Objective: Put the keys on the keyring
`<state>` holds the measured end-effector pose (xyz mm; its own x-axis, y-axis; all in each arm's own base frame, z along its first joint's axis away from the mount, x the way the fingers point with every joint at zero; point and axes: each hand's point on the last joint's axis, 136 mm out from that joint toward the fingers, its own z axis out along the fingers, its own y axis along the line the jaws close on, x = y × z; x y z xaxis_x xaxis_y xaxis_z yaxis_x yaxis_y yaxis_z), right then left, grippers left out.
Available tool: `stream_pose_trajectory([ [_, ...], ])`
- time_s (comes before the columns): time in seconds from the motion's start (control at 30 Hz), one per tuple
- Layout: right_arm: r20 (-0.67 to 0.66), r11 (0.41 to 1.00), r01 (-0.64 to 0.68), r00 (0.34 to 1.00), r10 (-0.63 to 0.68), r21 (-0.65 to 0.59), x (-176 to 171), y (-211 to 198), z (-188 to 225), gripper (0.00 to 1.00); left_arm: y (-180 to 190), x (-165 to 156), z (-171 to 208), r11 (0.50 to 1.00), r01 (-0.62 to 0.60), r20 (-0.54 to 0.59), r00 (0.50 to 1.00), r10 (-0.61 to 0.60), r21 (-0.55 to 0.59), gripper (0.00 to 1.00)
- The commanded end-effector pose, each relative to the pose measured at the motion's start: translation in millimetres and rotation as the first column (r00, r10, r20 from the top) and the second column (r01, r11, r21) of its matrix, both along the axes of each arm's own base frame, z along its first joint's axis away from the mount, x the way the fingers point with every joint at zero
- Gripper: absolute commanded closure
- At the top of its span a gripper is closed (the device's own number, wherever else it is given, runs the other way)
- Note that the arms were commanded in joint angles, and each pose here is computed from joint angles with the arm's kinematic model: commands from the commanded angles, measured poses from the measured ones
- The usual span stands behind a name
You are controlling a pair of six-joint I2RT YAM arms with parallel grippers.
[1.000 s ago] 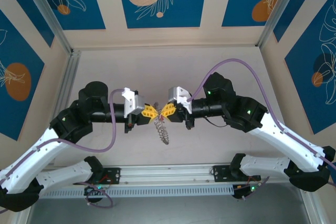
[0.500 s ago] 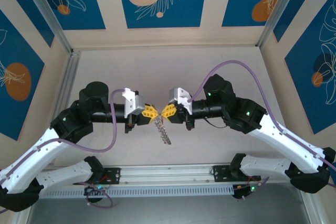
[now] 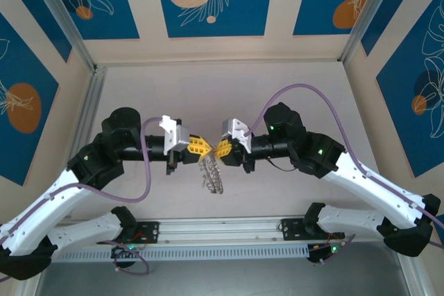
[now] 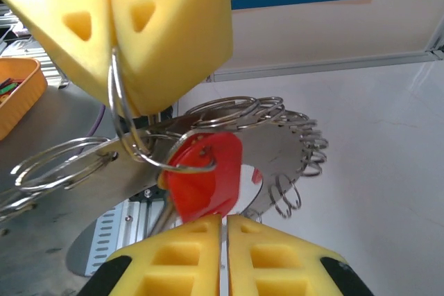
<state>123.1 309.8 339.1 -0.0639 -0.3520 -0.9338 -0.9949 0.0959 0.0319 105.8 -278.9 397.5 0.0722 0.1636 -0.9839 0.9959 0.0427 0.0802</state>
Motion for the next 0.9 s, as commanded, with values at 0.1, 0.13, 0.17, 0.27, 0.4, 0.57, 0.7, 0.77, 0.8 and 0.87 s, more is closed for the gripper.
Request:
stream_pose_trajectory([
  [0.1,0.017,0.998,0.044,0.999,-0.044,0.035,2,-8,8,0.86,3,-10,17,0.997,0.035,0.039,0.999,-0.033,-0.063,1.0],
  [0.13,0.022,0.997,0.061,0.998,-0.062,0.037,2,-12,8,0.84,4,-11,18,0.997,0.04,0.042,0.998,-0.038,-0.059,1.0],
  [0.17,0.031,0.996,0.083,0.996,-0.084,0.04,3,-18,10,0.8,5,-14,18,0.997,0.05,0.04,0.998,-0.048,-0.054,1.0],
  [0.27,0.06,0.991,0.117,0.991,-0.121,0.068,-3,-35,21,0.71,6,-20,16,0.996,0.082,0.029,0.996,-0.081,-0.039,1.0],
  [0.4,0.083,0.986,0.065,0.993,-0.079,0.154,-20,-45,43,0.61,5,-27,15,0.991,0.126,0.014,0.992,-0.125,-0.043,1.0],
  [0.57,0.103,0.976,-0.024,0.995,0.002,0.218,-31,-33,65,0.59,6,-34,16,0.985,0.162,-0.003,0.987,-0.162,-0.063,1.0],
  [0.7,0.11,0.965,-0.106,0.991,0.082,0.239,-40,-21,71,0.59,7,-37,16,0.983,0.169,-0.014,0.985,-0.171,-0.064,1.0],
  [0.77,0.114,0.96,-0.14,0.987,0.115,0.244,-44,-15,72,0.59,8,-39,17,0.982,0.178,-0.015,0.984,-0.179,-0.066,1.0],
  [0.8,0.118,0.961,-0.14,0.986,0.114,0.24,-43,-13,72,0.59,8,-40,17,0.981,0.181,-0.015,0.983,-0.182,-0.066,1.0],
  [0.87,0.121,0.96,-0.148,0.985,0.122,0.236,-44,-9,72,0.6,9,-40,17,0.981,0.182,-0.015,0.983,-0.184,-0.067,1.0],
])
